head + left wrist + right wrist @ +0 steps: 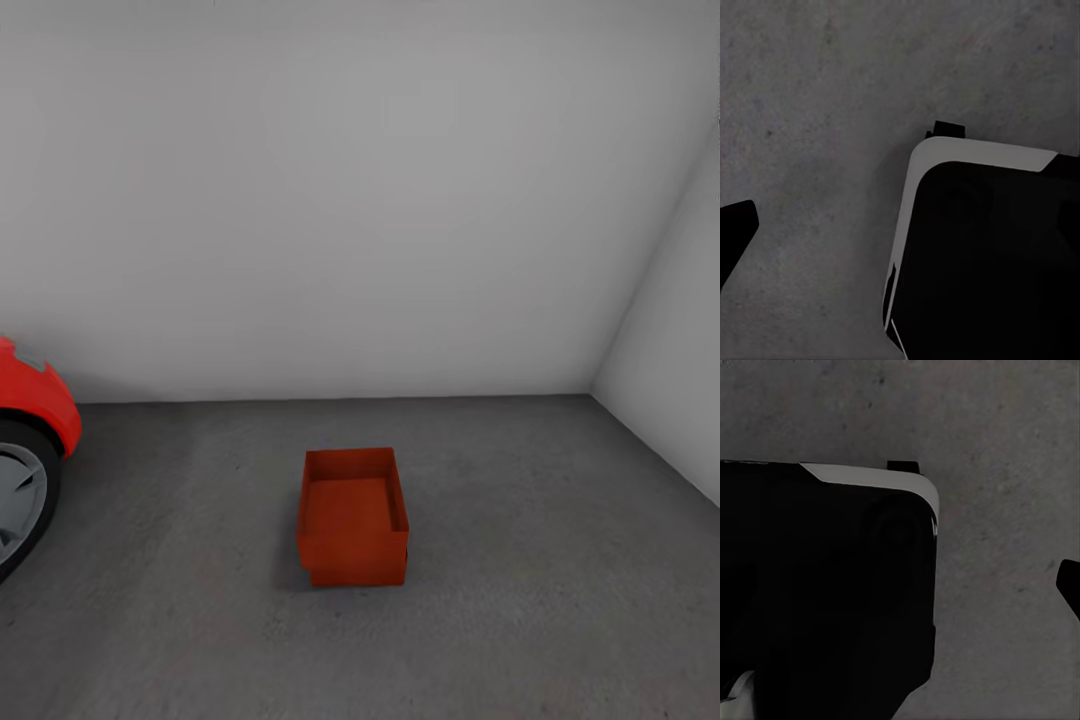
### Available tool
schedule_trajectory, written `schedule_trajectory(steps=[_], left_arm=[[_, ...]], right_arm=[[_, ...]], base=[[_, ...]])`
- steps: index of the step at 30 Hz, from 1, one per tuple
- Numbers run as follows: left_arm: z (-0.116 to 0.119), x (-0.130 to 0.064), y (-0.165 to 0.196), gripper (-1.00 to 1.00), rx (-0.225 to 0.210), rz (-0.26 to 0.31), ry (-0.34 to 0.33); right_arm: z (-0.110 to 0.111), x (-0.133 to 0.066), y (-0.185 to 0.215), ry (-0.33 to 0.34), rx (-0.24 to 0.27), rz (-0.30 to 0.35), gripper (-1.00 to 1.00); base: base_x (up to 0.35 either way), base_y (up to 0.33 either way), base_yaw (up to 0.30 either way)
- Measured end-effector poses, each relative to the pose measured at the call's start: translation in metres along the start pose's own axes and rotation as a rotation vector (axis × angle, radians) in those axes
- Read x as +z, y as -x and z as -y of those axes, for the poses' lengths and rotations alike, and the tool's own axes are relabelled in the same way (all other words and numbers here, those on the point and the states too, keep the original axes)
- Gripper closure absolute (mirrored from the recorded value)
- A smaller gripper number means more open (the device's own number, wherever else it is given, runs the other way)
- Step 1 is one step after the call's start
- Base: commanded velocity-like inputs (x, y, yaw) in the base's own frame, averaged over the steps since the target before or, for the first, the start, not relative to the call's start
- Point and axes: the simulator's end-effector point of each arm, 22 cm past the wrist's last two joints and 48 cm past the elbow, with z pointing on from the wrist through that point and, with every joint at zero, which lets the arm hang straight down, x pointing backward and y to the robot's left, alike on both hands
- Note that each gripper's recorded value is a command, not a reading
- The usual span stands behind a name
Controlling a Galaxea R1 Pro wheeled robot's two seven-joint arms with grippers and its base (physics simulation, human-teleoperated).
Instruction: Move the two storage containers from the living room to the garage. In the garage, place one container on the floor and stack the other container on top of it (either order is fine).
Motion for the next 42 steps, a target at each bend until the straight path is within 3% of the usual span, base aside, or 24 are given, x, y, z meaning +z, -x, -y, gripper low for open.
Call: schedule_trajectory(steps=[42], left_arm=[[0.003,-0.005,0.026,-1.0,-0.008,0.066,-0.01]], right_arm=[[-0.001,-0.003,0.026,0.0,0.004,0.066,-1.0]], base=[[0.0,0.0,-0.001]])
